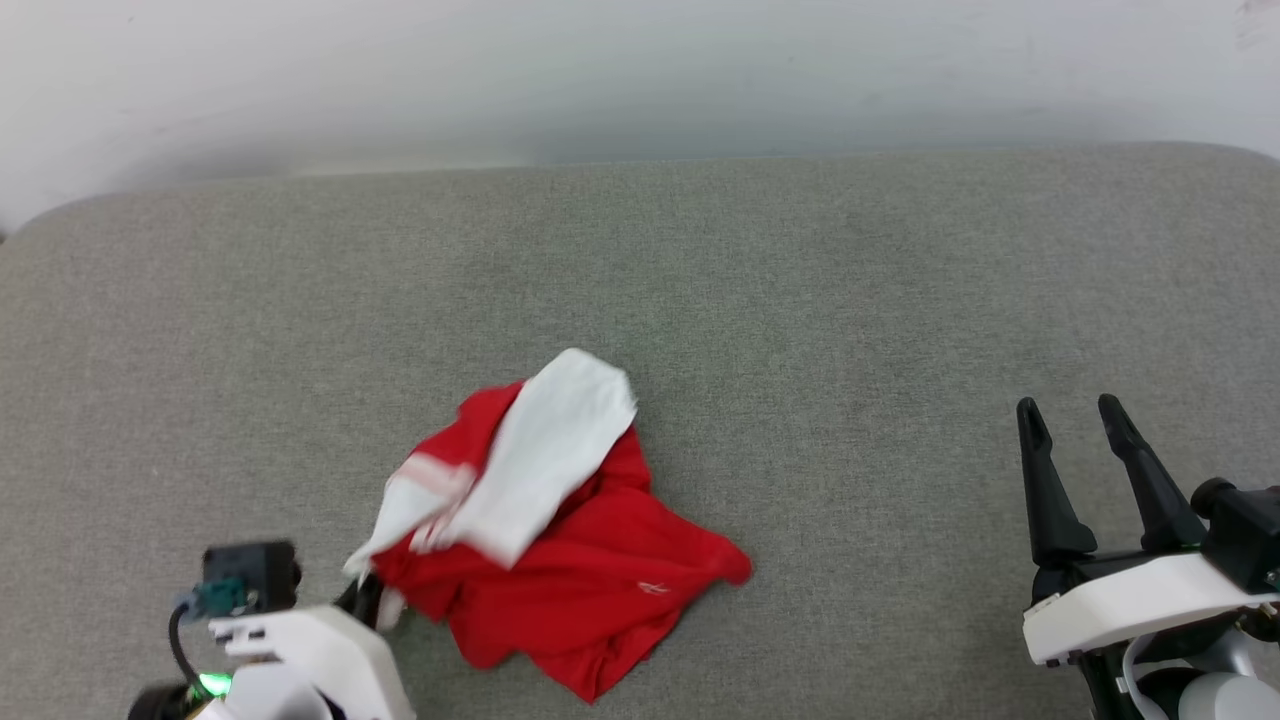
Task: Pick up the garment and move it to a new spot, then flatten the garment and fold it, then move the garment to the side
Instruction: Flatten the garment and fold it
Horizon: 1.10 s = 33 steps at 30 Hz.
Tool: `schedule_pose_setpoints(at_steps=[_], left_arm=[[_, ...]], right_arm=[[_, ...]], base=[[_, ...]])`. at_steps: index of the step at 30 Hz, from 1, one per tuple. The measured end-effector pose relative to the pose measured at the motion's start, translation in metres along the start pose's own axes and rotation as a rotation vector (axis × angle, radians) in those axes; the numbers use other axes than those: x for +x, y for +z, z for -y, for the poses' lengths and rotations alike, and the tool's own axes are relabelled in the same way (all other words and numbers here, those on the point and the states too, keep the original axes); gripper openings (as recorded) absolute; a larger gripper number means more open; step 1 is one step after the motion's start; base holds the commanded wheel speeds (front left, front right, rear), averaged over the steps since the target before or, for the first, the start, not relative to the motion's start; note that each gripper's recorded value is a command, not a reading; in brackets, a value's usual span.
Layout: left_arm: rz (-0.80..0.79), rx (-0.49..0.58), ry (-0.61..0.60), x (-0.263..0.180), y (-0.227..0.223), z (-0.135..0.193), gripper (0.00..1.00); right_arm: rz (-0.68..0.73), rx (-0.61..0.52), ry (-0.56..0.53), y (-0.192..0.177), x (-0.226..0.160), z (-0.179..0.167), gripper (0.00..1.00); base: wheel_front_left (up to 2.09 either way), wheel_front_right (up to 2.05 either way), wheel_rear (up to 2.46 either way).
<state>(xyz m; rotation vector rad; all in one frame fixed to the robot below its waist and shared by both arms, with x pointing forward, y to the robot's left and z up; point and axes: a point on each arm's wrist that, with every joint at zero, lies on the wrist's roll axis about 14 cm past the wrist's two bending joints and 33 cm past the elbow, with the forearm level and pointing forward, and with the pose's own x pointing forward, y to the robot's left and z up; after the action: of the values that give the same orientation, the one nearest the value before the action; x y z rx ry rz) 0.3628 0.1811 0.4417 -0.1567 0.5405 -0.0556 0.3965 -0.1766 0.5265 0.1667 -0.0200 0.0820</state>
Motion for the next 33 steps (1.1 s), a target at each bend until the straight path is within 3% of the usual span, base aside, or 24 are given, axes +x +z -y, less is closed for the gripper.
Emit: schedule_pose_setpoints(at_steps=[7,8,9,10,17,27,33], left_arm=[[-0.15,-0.117,0.033,0.001,-0.059,-0.013,0.0],[-0.158,-0.118,0.024,0.001,-0.062,-0.012,0.28],[-0.157,-0.121,0.009,0.002,-0.063,-0.009,0.49],[-0.141,-0.116,-0.001,0.004,-0.06,-0.006,1.0],[0.1,-0.035,-0.021,0.01,-0.003,0.0,1.0],[0.47,0.04,-0.092,-0.015,0.078,0.035,1.0],[0.636,0.068,-0.083,-0.028,0.102,0.041,1.0]], right_arm=[[0.0,0.001,0.011,-0.001,0.005,-0.003,1.0],[-0.001,0.001,0.012,-0.001,0.005,-0.004,1.0],[-0.001,0.001,0.012,-0.001,0.005,-0.004,1.0],[0.0,0.001,0.012,-0.001,0.005,-0.004,1.0],[0.011,-0.001,0.009,0.005,0.001,-0.003,1.0],[0.025,-0.005,-0.014,0.012,-0.013,0.003,1.0],[-0.012,-0.002,-0.019,0.004,-0.015,0.005,1.0]], base=[[0.0,0.0,0.0],[0.0,0.0,0.0],[0.0,0.0,0.0],[0.0,0.0,0.0],[0.0,0.0,0.0],[0.0,0.0,0.0],[0.0,0.0,0.0]])
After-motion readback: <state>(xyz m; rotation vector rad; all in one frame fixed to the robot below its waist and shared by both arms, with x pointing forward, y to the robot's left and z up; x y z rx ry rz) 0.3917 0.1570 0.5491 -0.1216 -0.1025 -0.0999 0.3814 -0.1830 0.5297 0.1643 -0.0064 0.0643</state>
